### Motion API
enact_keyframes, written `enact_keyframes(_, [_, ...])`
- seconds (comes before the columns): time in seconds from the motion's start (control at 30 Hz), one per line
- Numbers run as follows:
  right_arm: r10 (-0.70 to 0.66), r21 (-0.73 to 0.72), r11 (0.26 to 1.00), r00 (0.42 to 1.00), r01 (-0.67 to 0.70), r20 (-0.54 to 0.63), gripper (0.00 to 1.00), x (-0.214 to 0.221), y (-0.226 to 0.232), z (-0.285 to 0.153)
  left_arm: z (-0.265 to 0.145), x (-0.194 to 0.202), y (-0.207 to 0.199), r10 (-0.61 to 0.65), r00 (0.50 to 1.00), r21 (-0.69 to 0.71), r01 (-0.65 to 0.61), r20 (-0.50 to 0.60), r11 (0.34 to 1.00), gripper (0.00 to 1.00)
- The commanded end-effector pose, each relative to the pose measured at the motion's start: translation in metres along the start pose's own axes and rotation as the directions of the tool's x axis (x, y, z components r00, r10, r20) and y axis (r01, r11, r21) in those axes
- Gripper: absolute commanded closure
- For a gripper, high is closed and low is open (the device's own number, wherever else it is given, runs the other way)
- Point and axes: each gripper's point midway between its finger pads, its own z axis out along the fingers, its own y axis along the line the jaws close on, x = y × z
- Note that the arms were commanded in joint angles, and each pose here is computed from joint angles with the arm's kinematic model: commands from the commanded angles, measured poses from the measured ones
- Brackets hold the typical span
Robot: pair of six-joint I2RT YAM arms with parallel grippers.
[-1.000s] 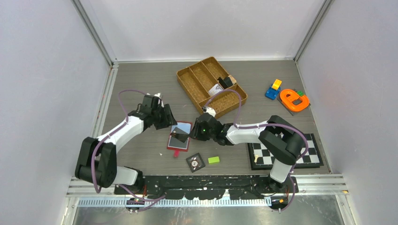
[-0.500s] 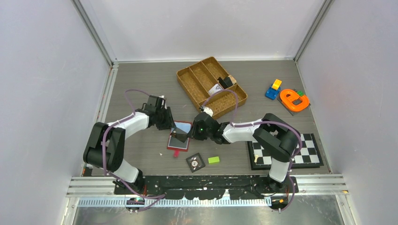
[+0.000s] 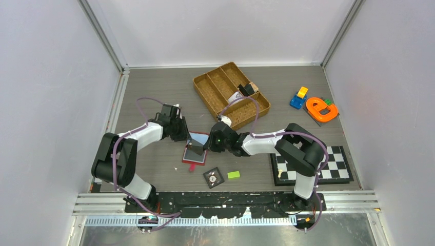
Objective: Put the credit cards into the card holder
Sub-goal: Move the card holder to the center of the board.
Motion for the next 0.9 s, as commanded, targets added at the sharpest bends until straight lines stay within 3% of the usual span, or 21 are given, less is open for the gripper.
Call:
enact_keyframes(0.0, [-0.006, -0.012, 1.000, 0.999, 0.007, 0.048, 0.81, -0.011, 0.011, -0.001, 0.002, -0.010, -0.004, 0.011, 1.000, 0.017, -0.012, 0.028, 1.000, 0.72])
enact_keyframes(0.57, [-0.005, 0.060, 0.998, 0.997, 0.000, 0.079, 0.81, -0.013, -0.003, -0.007, 0.000, -0.010, -0.005, 0.009, 1.000, 0.017, -0.010, 0.029, 1.000, 0.73])
enact_keyframes(0.87, [-0.014, 0.015, 1.000, 0.997, 0.013, 0.070, 0.82, -0.013, 0.009, -0.003, 0.001, -0.011, -0.005, 0.009, 1.000, 0.020, -0.009, 0.027, 1.000, 0.74])
